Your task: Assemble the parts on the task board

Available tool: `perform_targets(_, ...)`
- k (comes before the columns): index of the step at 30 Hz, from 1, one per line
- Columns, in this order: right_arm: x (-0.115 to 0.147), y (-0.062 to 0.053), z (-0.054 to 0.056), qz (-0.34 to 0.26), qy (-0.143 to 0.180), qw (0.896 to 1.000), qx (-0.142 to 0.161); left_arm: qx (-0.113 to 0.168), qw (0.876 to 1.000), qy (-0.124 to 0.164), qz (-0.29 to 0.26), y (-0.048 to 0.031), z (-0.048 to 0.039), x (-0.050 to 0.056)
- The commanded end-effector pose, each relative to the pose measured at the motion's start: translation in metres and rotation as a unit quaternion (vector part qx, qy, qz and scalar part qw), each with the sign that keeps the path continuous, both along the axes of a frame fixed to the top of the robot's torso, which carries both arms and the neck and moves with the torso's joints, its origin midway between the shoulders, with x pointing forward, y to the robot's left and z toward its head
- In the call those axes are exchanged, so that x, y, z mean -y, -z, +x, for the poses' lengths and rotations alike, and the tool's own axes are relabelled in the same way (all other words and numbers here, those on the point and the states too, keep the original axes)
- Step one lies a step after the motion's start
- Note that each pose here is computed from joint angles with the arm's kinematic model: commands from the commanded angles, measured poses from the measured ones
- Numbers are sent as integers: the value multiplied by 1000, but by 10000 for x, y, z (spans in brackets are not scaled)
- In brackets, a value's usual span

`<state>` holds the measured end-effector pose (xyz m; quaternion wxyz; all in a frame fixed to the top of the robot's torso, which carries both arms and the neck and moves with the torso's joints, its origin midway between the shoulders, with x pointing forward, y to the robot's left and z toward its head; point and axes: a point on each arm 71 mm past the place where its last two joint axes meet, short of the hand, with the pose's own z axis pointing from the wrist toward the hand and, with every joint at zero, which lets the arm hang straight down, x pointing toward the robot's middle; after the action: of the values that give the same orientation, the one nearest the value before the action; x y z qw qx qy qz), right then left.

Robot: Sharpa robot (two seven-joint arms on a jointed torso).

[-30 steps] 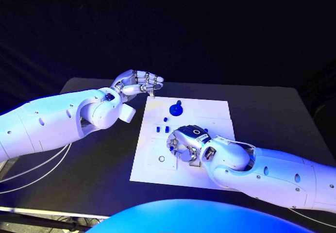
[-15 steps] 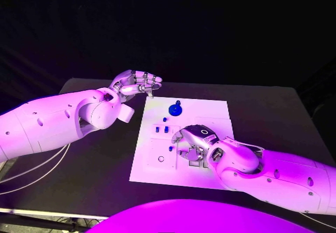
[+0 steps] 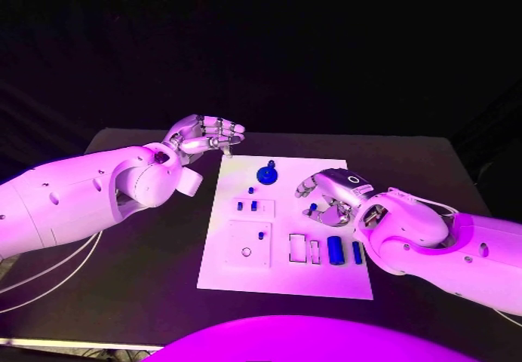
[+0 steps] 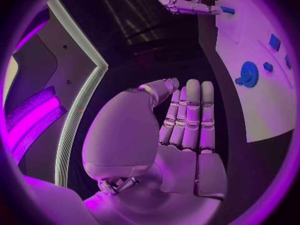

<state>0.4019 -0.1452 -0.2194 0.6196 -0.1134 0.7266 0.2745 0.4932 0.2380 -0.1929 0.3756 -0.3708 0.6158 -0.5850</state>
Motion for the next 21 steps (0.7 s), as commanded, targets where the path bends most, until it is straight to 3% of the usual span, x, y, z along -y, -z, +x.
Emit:
perform_targets(1,103,56,63,-31,7,999,-37,-1,1000,9,-7,-8,-4,23)
perform_targets(10,221,140,155,-64,12,995,-77,-1,1000,8,-7,-4,-1,21)
perform_targets(21,207,169,208,-63,15,995,-73,-2,1000,8,-6,-3,-1,16)
